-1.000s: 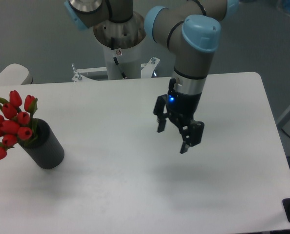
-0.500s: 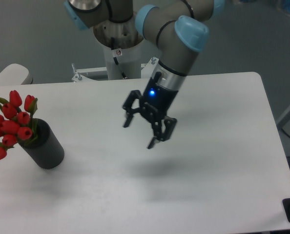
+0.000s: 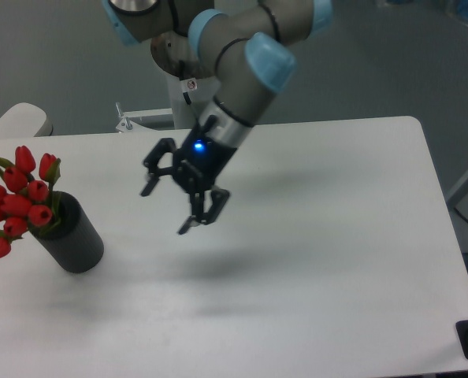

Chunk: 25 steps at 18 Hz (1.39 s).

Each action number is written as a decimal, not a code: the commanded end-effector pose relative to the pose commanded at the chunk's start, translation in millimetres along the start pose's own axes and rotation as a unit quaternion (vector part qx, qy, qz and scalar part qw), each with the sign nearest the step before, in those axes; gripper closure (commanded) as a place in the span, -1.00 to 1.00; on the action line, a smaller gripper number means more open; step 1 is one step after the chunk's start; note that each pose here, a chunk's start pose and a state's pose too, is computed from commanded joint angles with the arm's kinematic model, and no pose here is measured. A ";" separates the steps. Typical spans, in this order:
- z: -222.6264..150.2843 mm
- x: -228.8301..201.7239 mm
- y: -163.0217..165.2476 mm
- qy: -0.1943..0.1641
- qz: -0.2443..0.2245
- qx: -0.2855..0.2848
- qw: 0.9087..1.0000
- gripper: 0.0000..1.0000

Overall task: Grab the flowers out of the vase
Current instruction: 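Move the open gripper toward the red tulips in the black vase, then lower the gripper around the tulip stems just above the vase rim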

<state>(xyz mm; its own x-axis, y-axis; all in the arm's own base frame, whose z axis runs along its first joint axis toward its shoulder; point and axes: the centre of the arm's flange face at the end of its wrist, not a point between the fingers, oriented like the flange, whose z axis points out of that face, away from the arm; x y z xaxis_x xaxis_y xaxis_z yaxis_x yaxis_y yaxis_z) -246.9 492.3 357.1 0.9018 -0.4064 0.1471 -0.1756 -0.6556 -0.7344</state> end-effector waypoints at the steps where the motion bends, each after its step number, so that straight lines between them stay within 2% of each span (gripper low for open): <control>1: 2.6 2.1 0.8 0.009 -0.010 0.012 1.000 -1.00; 4: 4.8 8.5 -5.3 0.044 -0.048 0.069 0.995 -1.00; 7: 9.8 13.4 -4.7 0.056 -0.059 0.082 0.993 -1.00; 12: 44.6 30.3 -8.5 0.063 -0.004 0.086 0.994 -1.00; 18: 52.9 34.7 -3.7 0.067 0.042 0.087 0.993 -1.00; 20: 65.8 41.2 -4.6 0.078 0.068 0.085 0.991 -1.00; 25: 76.4 46.6 -6.7 0.089 0.075 0.083 0.990 -1.00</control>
<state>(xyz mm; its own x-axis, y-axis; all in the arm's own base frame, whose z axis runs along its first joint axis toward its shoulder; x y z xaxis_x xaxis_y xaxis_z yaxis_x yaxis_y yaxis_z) -173.4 526.4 318.3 0.7839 -0.6068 0.1313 -0.2217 -0.4711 -0.8538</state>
